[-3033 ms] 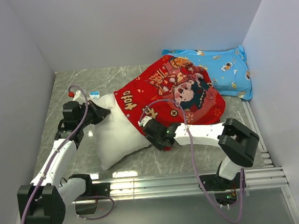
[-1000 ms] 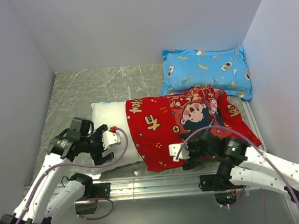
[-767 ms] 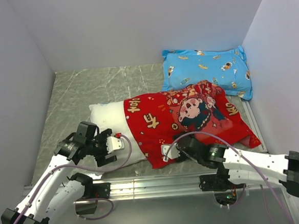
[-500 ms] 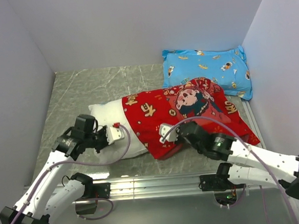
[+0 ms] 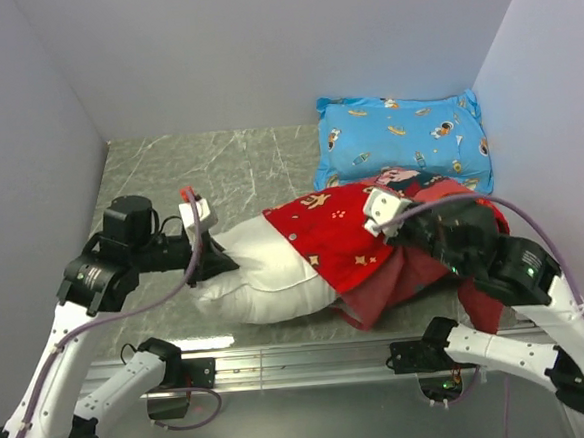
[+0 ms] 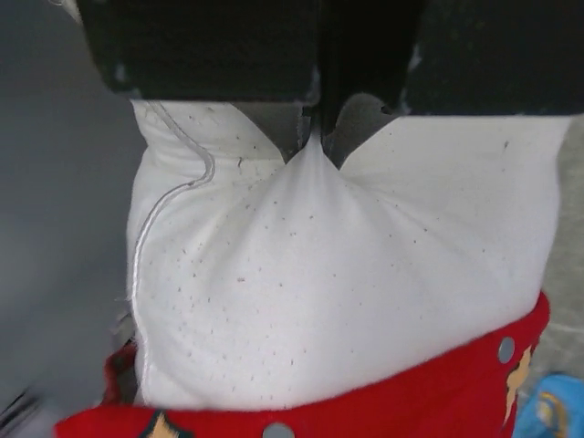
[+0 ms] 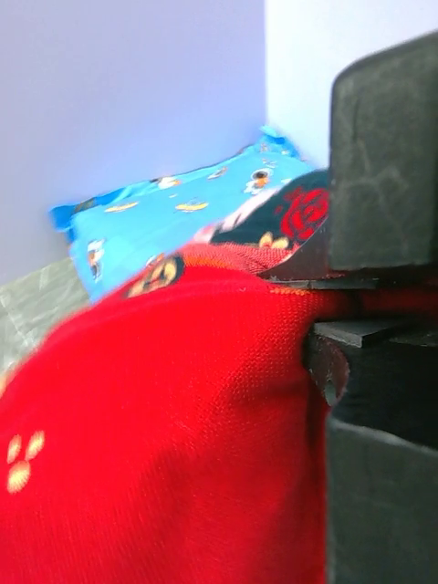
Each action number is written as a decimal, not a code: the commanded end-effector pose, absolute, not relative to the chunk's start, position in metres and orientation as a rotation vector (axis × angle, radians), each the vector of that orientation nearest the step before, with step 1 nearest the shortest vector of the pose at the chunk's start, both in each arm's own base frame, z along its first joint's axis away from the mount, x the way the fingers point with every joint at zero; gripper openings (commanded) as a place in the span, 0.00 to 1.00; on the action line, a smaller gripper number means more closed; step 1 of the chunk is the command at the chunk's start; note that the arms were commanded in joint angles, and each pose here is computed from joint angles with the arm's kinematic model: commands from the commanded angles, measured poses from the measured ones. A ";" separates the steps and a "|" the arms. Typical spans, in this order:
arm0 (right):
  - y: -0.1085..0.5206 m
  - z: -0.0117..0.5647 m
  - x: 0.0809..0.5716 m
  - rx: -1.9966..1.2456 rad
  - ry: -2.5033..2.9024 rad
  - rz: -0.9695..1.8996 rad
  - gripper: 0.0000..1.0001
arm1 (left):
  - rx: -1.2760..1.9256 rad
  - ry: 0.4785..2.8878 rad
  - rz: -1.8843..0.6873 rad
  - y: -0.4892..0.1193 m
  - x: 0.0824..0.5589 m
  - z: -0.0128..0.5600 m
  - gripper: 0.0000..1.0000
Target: Put the pillow into the pillowcase
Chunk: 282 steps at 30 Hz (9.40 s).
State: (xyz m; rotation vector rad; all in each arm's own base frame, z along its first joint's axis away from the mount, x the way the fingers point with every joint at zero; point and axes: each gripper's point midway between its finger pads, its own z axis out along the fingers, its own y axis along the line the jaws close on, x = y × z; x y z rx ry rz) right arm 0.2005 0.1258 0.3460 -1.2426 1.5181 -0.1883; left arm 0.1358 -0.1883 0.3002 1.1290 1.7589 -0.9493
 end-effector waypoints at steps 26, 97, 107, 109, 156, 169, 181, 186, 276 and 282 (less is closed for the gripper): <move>0.227 0.425 0.430 -0.880 1.547 0.155 0.76 | -0.007 2.040 -0.830 -0.040 0.396 0.252 0.75; 0.330 0.234 0.376 -1.159 2.158 0.492 0.00 | 0.067 2.137 -1.300 -0.142 0.382 0.169 0.64; 0.423 0.411 0.252 -1.076 1.794 1.631 0.00 | 0.371 1.821 -1.692 -0.214 0.282 0.287 0.00; 0.416 0.429 0.225 -1.009 1.795 1.749 0.00 | 0.399 1.855 -1.704 -0.211 0.267 0.293 0.00; 0.223 0.214 0.256 -1.464 2.383 0.815 0.70 | 1.204 2.033 -0.866 -0.146 0.275 0.157 0.42; 0.236 0.200 0.447 -0.629 2.482 0.745 0.84 | 0.658 2.053 -0.894 -0.120 0.355 0.208 0.81; 0.245 0.156 0.473 -0.372 2.543 1.060 0.93 | 0.460 2.095 -0.965 -0.125 0.418 0.203 0.84; 0.253 0.143 0.429 -0.459 2.608 1.278 0.91 | 0.396 2.128 -1.035 -0.135 0.433 0.193 0.86; 0.333 0.292 0.202 -1.334 2.120 1.275 0.00 | 0.642 1.985 -1.313 -0.174 0.354 0.195 0.05; 0.355 0.286 0.194 -1.384 2.150 1.352 0.00 | 0.621 1.938 -1.385 -0.197 0.342 0.217 0.03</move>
